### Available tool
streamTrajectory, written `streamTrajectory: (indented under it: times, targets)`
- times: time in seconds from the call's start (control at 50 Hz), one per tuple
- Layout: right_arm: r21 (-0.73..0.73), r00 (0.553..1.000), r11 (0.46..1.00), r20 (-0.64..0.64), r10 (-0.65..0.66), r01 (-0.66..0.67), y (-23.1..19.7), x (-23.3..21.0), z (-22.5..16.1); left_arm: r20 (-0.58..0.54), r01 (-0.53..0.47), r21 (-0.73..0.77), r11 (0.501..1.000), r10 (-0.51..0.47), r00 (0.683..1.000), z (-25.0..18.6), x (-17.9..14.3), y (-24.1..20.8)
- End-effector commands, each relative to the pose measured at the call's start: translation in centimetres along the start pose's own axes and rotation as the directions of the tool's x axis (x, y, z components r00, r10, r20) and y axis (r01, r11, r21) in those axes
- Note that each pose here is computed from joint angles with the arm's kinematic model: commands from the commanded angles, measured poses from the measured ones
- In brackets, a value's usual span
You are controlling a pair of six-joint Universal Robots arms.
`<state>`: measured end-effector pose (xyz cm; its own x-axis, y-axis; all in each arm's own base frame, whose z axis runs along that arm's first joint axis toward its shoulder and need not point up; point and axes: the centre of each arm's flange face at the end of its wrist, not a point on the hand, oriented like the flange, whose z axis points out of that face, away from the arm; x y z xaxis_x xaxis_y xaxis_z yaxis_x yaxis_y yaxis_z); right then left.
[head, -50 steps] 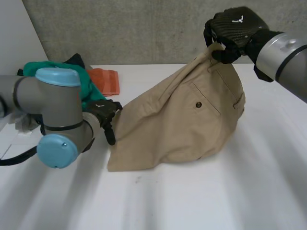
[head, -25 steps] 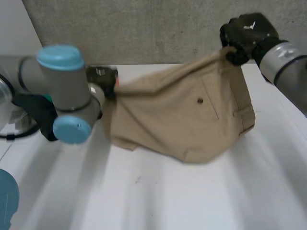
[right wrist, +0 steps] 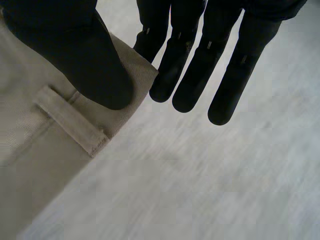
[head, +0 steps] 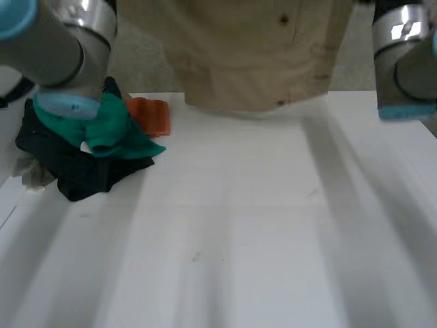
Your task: Fold the laundry.
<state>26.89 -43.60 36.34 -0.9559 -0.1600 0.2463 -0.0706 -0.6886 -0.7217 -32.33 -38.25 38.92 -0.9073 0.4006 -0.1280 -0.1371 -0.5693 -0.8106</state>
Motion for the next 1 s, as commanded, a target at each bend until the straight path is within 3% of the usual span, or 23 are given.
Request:
streamTrajectory:
  times: [0.02, 0.12, 0.14, 0.26, 0.28, 0.34, 0.36, 0.42, 0.44, 0.46, 0.5, 0.52, 0.58, 0.6, 0.66, 0.74, 0.82, 0.9, 1.0]
  targets:
    - [-0.409, 0.993, 0.913, 0.111, 0.047, 0.003, 5.1, -1.5, -7.6, -0.056, -0.037, -0.339, 0.940, 0.019, 0.998, -6.4, 1.0, 7.7]
    - [-0.651, 0.963, 0.755, 0.247, 0.111, 0.080, 7.3, -2.8, -14.4, -0.162, -0.133, -0.551, 0.824, 0.052, 0.985, -12.4, 2.0, 10.2]
    - [-0.701, 0.943, 0.701, 0.306, 0.132, 0.130, 7.4, -3.1, -16.5, -0.210, -0.167, -0.592, 0.789, 0.050, 0.976, -14.1, 2.4, 10.1]
    - [-0.754, 0.862, 0.560, 0.490, 0.129, 0.344, 5.7, -2.2, -20.9, -0.380, -0.284, -0.685, 0.671, 0.004, 0.925, -19.7, 4.3, 7.5]
    - [-0.753, 0.834, 0.519, 0.536, 0.128, 0.404, 4.9, -1.8, -21.8, -0.423, -0.319, -0.703, 0.636, -0.013, 0.906, -21.1, 4.7, 6.4]
    - [-0.761, 0.802, 0.461, 0.576, 0.158, 0.456, 3.4, -1.2, -23.0, -0.478, -0.373, -0.733, 0.569, -0.041, 0.877, -23.1, 5.0, 5.0]
    - [-0.768, 0.783, 0.418, 0.594, 0.183, 0.485, 2.4, -0.9, -23.9, -0.515, -0.413, -0.751, 0.516, -0.066, 0.854, -24.5, 5.1, 4.2]
    - [-0.775, 0.753, 0.356, 0.615, 0.234, 0.522, 0.6, -0.6, -25.3, -0.581, -0.489, -0.763, 0.423, -0.116, 0.806, -26.9, 5.3, 2.9]
    - [-0.779, 0.730, 0.311, 0.623, 0.282, 0.544, -0.7, -0.4, -26.6, -0.621, -0.537, -0.756, 0.375, -0.150, 0.769, -28.1, 5.5, 2.1]
    - [-0.779, 0.717, 0.289, 0.626, 0.306, 0.557, -1.4, -0.3, -27.2, -0.637, -0.557, -0.752, 0.353, -0.170, 0.752, -28.6, 5.5, 1.7]
    - [-0.766, 0.686, 0.261, 0.642, 0.342, 0.587, -2.6, -0.2, -28.3, -0.663, -0.591, -0.741, 0.317, -0.210, 0.719, -29.5, 5.8, 0.9]
    - [-0.741, 0.649, 0.255, 0.668, 0.363, 0.621, -3.6, -0.1, -29.0, -0.681, -0.619, -0.731, 0.289, -0.252, 0.687, -30.3, 6.1, 0.2]
    - [-0.699, 0.606, 0.298, 0.714, 0.351, 0.650, -4.4, -0.1, -29.4, -0.696, -0.646, -0.717, 0.261, -0.295, 0.654, -31.0, 6.5, -0.7]
    - [-0.675, 0.590, 0.335, 0.738, 0.328, 0.657, -4.6, -0.2, -29.1, -0.703, -0.659, -0.710, 0.250, -0.308, 0.641, -31.1, 6.6, -1.1]
    - [-0.676, 0.602, 0.356, 0.737, 0.309, 0.645, -4.1, -0.1, -28.7, -0.710, -0.661, -0.704, 0.261, -0.291, 0.641, -30.3, 6.6, -1.2]
    - [-0.731, 0.680, 0.362, 0.677, 0.282, 0.578, -2.3, 0.2, -27.2, -0.722, -0.644, -0.684, 0.342, -0.189, 0.666, -27.3, 6.7, 0.8]
    - [-0.804, 0.802, 0.395, 0.554, 0.224, 0.445, 1.2, 0.8, -24.2, -0.693, -0.619, -0.618, 0.485, 0.036, 0.720, -21.2, 6.2, 5.1]
    - [-0.833, 0.874, 0.429, 0.455, 0.171, 0.350, 4.2, 1.0, -22.1, -0.632, -0.589, -0.542, 0.599, 0.171, 0.755, -16.1, 6.1, 8.4]
    - [-0.830, 0.929, 0.484, 0.361, 0.086, 0.278, 6.8, 0.9, -19.7, -0.592, -0.559, -0.497, 0.664, 0.211, 0.778, -12.8, 7.1, 11.7]
